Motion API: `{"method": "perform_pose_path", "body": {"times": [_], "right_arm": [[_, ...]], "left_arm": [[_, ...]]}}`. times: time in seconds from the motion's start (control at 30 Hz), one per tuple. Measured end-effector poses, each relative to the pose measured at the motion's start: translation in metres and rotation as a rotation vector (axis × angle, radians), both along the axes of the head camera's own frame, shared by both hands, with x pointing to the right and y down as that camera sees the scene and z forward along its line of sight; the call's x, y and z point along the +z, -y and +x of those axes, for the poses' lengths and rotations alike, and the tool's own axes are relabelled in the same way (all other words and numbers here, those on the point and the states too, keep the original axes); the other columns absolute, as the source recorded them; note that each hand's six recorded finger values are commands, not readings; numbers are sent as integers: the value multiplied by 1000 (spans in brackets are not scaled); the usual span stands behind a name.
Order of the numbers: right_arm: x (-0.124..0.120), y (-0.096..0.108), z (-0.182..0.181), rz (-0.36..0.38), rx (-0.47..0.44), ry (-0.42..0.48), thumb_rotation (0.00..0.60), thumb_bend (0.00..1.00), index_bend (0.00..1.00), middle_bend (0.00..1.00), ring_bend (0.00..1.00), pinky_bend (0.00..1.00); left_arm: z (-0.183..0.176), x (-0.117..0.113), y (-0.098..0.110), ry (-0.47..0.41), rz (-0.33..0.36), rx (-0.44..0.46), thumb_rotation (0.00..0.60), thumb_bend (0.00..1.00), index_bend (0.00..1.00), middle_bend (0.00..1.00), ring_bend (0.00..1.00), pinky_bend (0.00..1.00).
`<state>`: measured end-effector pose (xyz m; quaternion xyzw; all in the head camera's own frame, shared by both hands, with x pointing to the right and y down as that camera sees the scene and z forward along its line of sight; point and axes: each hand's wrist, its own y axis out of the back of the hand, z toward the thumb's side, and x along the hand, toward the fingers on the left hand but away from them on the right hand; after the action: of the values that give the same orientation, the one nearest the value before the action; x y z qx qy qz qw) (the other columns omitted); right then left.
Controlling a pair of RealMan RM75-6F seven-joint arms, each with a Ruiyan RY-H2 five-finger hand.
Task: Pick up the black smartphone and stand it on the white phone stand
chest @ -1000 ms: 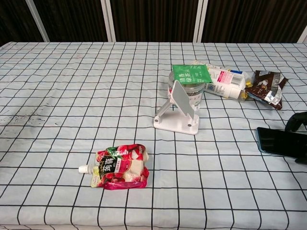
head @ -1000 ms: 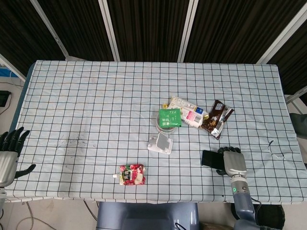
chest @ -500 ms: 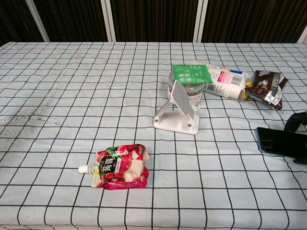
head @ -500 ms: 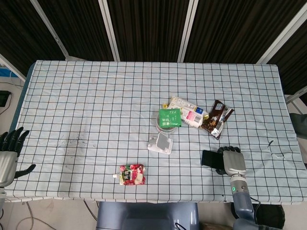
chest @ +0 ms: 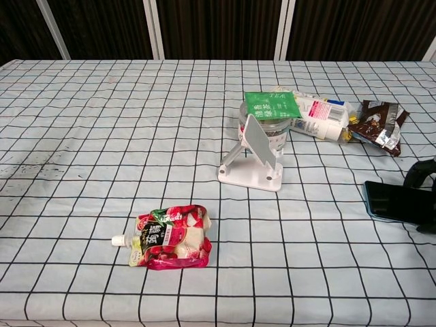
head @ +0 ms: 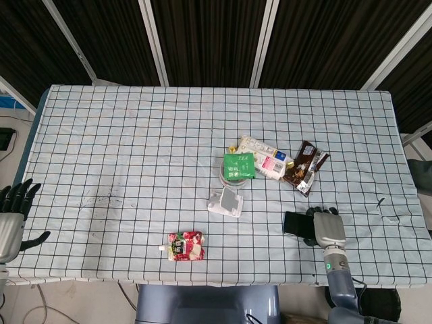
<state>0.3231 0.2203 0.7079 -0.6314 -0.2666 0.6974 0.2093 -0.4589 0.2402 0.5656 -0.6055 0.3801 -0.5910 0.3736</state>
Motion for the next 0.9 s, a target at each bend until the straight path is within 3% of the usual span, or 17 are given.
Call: {"method": "perform_pose_path", "body": {"times": [0.4, 0.9], "right_arm": [[-6, 5, -5, 30, -5, 26, 600, 572, 747, 686, 423, 200], [-27, 23, -1, 121, 37, 97, 600, 574, 752, 689, 430, 200]], "left_arm": [[0, -1, 0, -3, 3, -1, 600, 0, 0, 0, 0, 0], [1, -2, 0, -5, 6, -4, 600, 0, 0, 0, 0, 0]]}}
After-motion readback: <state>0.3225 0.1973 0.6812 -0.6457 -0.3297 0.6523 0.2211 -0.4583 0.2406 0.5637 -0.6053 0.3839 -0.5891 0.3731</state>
